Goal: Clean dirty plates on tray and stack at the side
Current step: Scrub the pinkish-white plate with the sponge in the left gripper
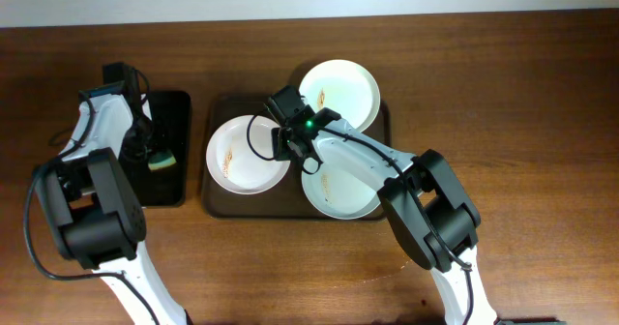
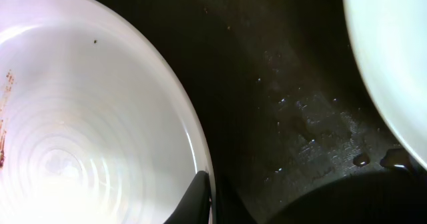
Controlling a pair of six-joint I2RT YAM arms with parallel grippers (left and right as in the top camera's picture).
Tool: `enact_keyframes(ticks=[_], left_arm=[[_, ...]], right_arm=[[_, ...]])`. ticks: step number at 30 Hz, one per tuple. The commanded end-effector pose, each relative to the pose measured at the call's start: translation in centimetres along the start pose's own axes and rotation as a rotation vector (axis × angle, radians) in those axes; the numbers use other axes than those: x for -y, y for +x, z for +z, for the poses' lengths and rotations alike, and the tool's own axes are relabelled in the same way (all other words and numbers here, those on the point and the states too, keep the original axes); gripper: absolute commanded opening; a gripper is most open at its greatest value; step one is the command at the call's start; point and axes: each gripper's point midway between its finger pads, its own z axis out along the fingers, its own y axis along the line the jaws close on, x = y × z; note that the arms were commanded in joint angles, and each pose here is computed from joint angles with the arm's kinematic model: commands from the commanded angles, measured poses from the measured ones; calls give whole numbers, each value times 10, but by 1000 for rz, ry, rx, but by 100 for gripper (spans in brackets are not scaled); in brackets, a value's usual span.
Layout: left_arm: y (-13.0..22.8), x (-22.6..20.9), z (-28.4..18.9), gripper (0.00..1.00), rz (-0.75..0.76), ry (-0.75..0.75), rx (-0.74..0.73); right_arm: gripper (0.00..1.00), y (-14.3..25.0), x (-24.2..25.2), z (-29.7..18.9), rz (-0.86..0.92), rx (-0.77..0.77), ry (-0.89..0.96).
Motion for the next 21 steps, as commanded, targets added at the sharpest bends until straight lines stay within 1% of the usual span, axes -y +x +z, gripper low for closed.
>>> enact_keyframes(ticks=[1, 3, 4, 5, 6, 7, 9, 11, 12, 14, 16, 18, 21], left_arm=[[1, 1, 12, 1, -11, 4, -26], [1, 3, 8, 1, -10, 17, -29], [-1, 10, -1, 1, -6, 55, -28], [-6, 20, -16, 1, 25, 118, -12], [-19, 38, -51, 1, 85, 243, 42], [-24, 48, -84, 1, 151, 332, 80], [-20, 55, -118, 1, 225, 394, 96], [-3, 77, -131, 1, 312, 540, 65], [6, 91, -133, 1, 362, 592, 48], [14, 108, -127, 1, 426, 582, 38], [29, 133, -107, 1, 510, 529, 19], [37, 142, -83, 1, 499, 442, 3], [37, 162, -54, 1, 492, 448, 65]], right_arm=[[4, 1, -1, 4, 0, -3, 10], [4, 1, -1, 4, 0, -3, 10], [4, 1, -1, 4, 1, -3, 10], [4, 1, -1, 4, 1, -3, 10], [5, 2, -1, 4, 1, -6, 6], [5, 3, -5, 4, 1, -17, -16], [5, 4, -8, 3, 13, -40, -60], [5, -1, -1, 2, 49, -69, -112], [4, -4, 7, 1, 73, -81, -122], [4, -5, 18, 1, 94, -91, -107], [4, -4, 17, 0, 101, -107, -131], [4, -1, 14, -1, 102, -122, -149], [4, -1, 13, -1, 102, -125, -156]])
